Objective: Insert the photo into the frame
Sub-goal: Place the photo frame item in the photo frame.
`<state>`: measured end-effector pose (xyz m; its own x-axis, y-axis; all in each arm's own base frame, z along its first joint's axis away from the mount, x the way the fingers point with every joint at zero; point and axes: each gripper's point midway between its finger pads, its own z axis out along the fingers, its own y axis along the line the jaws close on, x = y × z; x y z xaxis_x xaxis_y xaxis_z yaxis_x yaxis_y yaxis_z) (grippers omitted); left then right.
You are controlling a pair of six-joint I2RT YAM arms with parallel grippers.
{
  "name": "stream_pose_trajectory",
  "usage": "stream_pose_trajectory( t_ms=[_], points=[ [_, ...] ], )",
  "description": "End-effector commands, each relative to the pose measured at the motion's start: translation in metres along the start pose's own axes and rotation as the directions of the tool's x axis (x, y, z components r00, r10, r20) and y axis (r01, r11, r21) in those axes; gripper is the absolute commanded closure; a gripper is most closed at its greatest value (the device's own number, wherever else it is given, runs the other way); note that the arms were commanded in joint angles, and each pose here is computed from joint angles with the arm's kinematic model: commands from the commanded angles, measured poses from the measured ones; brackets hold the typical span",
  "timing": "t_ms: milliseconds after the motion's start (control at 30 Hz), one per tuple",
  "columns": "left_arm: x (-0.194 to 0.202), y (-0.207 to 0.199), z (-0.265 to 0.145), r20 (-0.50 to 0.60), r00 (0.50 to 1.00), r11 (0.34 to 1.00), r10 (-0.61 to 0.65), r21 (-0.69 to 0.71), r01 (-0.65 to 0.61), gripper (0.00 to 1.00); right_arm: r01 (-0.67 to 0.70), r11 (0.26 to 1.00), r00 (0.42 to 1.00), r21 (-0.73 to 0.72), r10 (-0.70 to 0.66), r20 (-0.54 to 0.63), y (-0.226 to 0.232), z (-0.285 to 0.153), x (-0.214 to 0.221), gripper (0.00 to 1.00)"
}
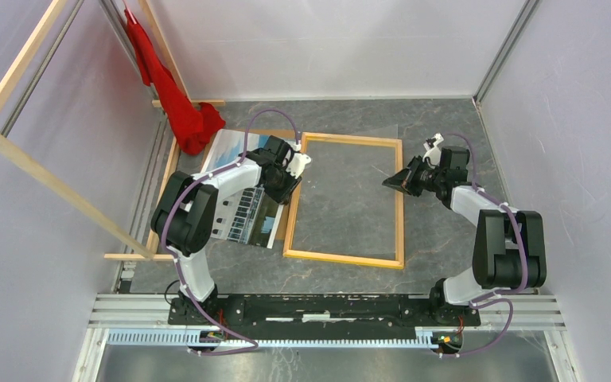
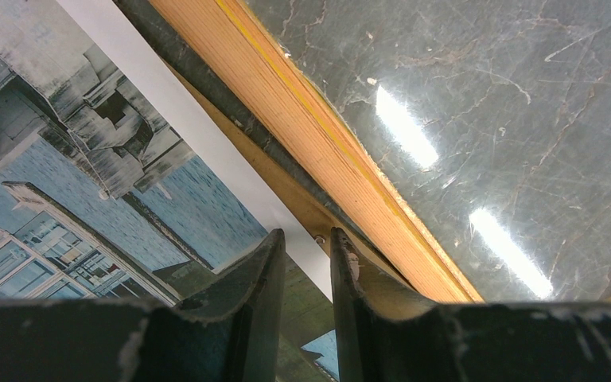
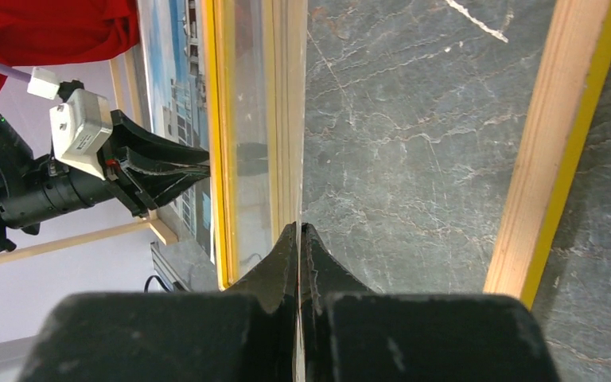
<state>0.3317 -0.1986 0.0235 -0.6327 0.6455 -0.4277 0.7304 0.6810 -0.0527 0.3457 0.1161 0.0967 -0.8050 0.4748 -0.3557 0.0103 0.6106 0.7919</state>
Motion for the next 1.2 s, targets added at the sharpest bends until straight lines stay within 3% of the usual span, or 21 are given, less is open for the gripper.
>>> stream_pose_trajectory(
  t_ms=[0,667,1167],
  points=[
    [-0.014,-0.004,-0.001,0.034,0.999,1.0,-0.027,0.013,0.027,0.66,0.011,1.0,1.0,0.015,-0.011,-0.007,-0.008,0.002,0.004,1.0],
    [-0.013,-0.003,0.0,0.03,0.999,1.0,-0.019,0.01,0.019,0.66,0.07,0.985,0.997,-0.161,-0.067,0.022,0.033,0.002,-0.013,1.0],
    [-0.015,-0.002,-0.003,0.038,0.999,1.0,-0.01,0.003,0.01,0.66,0.002,0.972,1.0,-0.234,-0.008,-0.022,0.058,0.004,-0.007,1.0]
  ],
)
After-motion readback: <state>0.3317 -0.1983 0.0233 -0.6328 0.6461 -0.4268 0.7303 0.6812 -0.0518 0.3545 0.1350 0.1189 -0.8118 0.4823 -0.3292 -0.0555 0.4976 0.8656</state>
